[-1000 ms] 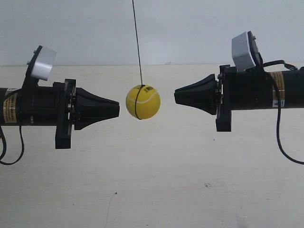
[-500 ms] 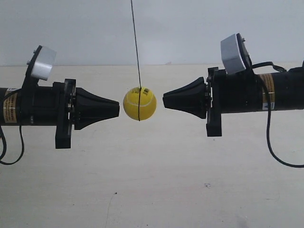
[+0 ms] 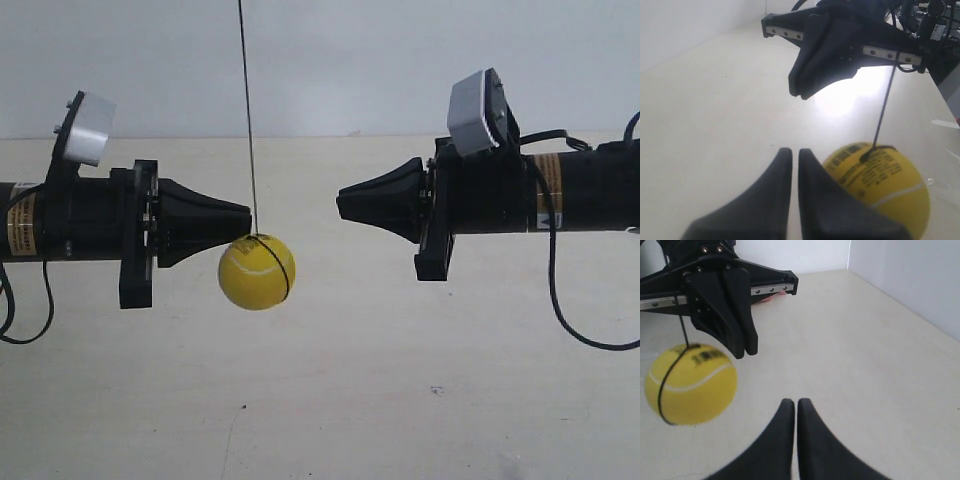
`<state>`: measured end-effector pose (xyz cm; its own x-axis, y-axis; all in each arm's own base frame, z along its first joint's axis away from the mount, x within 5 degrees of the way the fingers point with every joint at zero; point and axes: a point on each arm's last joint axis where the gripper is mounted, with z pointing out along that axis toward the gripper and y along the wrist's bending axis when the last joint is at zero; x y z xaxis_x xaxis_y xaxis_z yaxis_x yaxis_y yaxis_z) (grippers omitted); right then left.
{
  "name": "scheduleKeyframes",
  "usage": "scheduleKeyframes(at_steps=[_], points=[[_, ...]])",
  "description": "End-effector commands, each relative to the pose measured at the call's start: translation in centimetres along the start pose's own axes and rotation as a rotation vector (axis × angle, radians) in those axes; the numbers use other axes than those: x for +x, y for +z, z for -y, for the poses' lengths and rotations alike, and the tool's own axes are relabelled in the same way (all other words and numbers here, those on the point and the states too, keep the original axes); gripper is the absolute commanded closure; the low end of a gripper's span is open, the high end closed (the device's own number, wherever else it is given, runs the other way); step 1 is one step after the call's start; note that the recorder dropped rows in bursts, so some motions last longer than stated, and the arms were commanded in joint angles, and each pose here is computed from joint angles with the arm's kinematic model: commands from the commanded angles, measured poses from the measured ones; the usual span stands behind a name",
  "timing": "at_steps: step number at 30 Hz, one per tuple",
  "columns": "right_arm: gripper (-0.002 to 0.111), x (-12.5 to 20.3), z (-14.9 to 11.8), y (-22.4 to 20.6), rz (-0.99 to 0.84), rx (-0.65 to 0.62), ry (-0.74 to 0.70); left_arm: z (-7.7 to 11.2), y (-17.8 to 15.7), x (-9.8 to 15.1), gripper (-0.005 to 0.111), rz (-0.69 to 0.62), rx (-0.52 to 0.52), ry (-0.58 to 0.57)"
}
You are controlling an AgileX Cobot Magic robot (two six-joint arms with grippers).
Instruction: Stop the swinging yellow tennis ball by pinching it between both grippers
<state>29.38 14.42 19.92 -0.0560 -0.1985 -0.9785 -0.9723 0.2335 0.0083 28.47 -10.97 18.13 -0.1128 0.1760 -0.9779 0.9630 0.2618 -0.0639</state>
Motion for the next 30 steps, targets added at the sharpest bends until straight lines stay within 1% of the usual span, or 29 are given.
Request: scheduleKeyframes(at_steps=[1,3,6,18,30], points=[[0.108,0.03,-0.25,-0.02,-0.024,-0.028,-0.011,0.17,0.14,-0.07,0.102,0.004,0.018,-0.004],[0.108,0.1,-0.32,-0.03,-0.032,-0.036,-0.013,0.25,0.14,0.07,0.102,-0.011,0.027,0.003],[0.108,0.08,-0.3,-0.03,-0.03,-0.034,-0.01,0.13,0.14,0.24,0.102,-0.03,0.013,0.001],[0.108,0.41,-0.62,-0.04,-0.061,-0.07,0.006,0.3,0.13,0.34,0.102,-0.042,0.033,-0.007],[0.108,0.25,-0.69,-0.03,-0.044,-0.079,0.012,0.24,0.13,0.24,0.102,-0.031,0.026,-0.007]])
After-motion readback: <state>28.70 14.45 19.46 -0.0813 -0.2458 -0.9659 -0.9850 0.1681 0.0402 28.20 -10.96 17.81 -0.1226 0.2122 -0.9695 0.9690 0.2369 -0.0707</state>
